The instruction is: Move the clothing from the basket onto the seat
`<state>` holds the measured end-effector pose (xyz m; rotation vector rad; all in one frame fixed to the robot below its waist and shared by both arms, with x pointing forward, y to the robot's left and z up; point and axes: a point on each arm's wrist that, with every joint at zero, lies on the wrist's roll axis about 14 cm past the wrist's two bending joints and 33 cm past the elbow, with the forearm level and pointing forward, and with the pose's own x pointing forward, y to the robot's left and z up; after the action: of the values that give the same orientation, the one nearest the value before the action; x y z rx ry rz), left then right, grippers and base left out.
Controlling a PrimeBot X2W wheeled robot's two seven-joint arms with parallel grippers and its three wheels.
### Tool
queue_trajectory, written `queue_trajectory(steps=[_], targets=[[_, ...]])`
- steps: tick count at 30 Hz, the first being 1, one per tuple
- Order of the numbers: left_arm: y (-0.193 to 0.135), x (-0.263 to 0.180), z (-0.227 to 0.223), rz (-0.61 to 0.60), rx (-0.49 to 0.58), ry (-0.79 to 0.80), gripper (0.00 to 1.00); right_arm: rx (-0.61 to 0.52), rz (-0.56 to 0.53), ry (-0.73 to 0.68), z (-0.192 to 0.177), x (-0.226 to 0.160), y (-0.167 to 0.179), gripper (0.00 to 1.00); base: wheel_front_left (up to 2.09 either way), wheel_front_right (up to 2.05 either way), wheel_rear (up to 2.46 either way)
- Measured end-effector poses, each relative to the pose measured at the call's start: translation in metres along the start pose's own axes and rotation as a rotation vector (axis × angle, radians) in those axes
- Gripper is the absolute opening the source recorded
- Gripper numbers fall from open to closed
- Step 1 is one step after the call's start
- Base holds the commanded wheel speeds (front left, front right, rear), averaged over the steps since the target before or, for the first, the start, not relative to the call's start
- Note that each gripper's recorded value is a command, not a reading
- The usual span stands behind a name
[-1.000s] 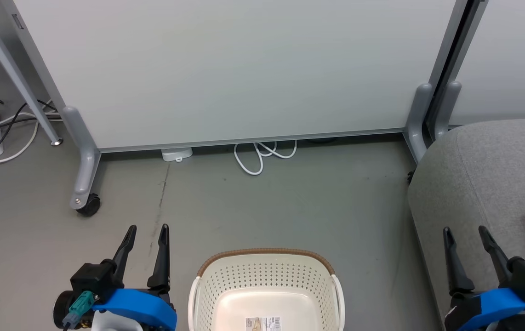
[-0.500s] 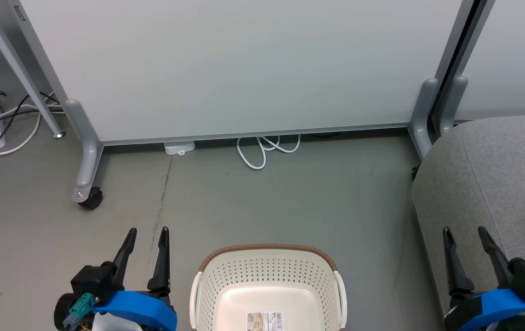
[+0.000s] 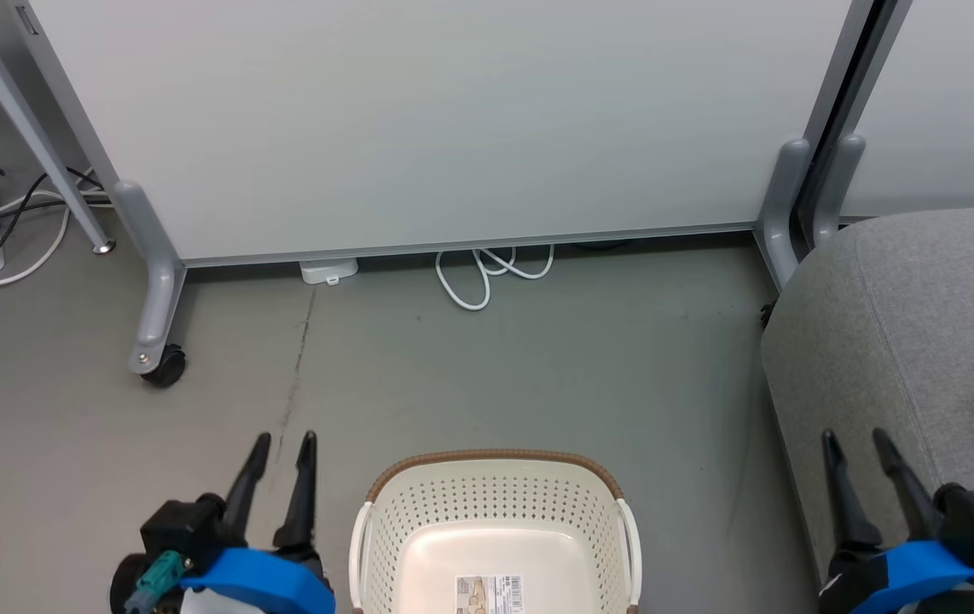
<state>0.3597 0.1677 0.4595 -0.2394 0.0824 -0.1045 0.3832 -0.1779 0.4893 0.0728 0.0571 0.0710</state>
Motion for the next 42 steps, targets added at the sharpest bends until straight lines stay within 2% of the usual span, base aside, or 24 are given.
queue_trajectory(steps=[6, 24, 42], targets=[[0.006, -0.015, -0.028, 0.034, -0.039, 0.086, 0.0, 0.037, -0.014, 0.067, -0.021, -0.005, -0.002, 0.0, 0.0, 0.0, 0.0], [0.018, -0.009, -0.016, 0.119, -0.338, 0.055, 0.0, 0.38, -0.057, 0.056, -0.02, -0.006, -0.007, 0.0, 0.0, 0.0, 0.0], [0.025, -0.003, -0.004, 0.152, -0.57, 0.02, 0.0, 0.644, -0.07, 0.036, -0.014, -0.003, -0.009, 0.0, 0.0, 0.0, 0.0]])
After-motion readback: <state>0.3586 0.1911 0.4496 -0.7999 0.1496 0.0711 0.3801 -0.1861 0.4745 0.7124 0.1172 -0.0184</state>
